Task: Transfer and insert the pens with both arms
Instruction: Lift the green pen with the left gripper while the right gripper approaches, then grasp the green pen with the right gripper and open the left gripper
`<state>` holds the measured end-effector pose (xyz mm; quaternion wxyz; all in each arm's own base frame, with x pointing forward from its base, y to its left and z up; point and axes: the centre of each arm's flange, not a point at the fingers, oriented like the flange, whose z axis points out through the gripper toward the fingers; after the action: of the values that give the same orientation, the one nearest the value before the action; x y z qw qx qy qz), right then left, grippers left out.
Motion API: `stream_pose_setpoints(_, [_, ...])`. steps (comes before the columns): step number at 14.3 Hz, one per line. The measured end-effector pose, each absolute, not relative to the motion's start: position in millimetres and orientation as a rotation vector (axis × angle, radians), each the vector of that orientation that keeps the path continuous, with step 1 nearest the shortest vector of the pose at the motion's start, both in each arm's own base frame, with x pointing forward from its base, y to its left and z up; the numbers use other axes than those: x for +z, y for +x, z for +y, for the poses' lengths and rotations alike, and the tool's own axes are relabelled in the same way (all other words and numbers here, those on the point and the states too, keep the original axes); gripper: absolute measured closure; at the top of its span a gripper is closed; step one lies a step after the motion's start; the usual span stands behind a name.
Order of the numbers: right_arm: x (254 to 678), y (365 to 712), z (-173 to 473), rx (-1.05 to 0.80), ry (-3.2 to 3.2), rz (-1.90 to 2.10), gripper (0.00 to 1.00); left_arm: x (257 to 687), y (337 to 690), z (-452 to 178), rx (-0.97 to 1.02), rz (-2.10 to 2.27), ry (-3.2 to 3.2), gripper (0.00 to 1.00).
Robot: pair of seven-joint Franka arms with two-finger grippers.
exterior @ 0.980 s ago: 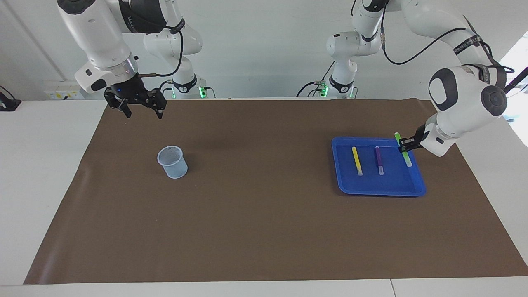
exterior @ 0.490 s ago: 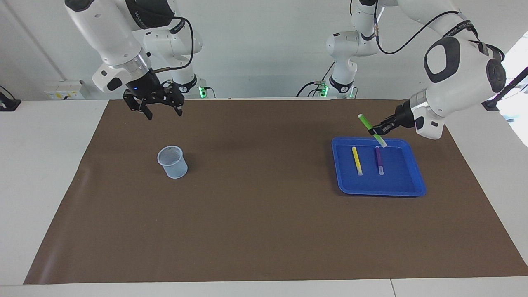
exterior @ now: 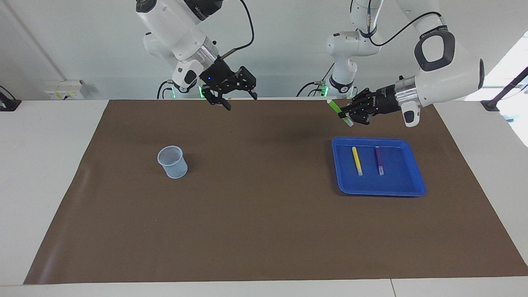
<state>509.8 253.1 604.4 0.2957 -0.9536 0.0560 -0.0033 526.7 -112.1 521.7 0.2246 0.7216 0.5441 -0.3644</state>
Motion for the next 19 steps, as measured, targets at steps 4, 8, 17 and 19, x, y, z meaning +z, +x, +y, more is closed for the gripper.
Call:
stream_pose_setpoints(4, [605.3,503.6,300.0,-0.057,-2.389,0.311,0.00,513.9,505.7,-137.5,-1.017,1.592,1.812,0.84])
stream_pose_setpoints(8, [578.1,496.4,350.7,-0.058,-2.358,0.304,0.00,517.4,497.9,-163.8,-1.009,1.569,1.769,0.84])
stream_pose_setpoints(17, [565.4,475.9,393.8,-0.059,-2.392,0.258,0.00,513.5,493.8,-182.3,-0.990,1.562,1.761,0.84])
stream_pose_setpoints(19, [562.8,477.8,392.8,-0.093,-2.429,0.229,0.00,512.2,493.8,-181.1,-0.988,1.564,1.759,0.84])
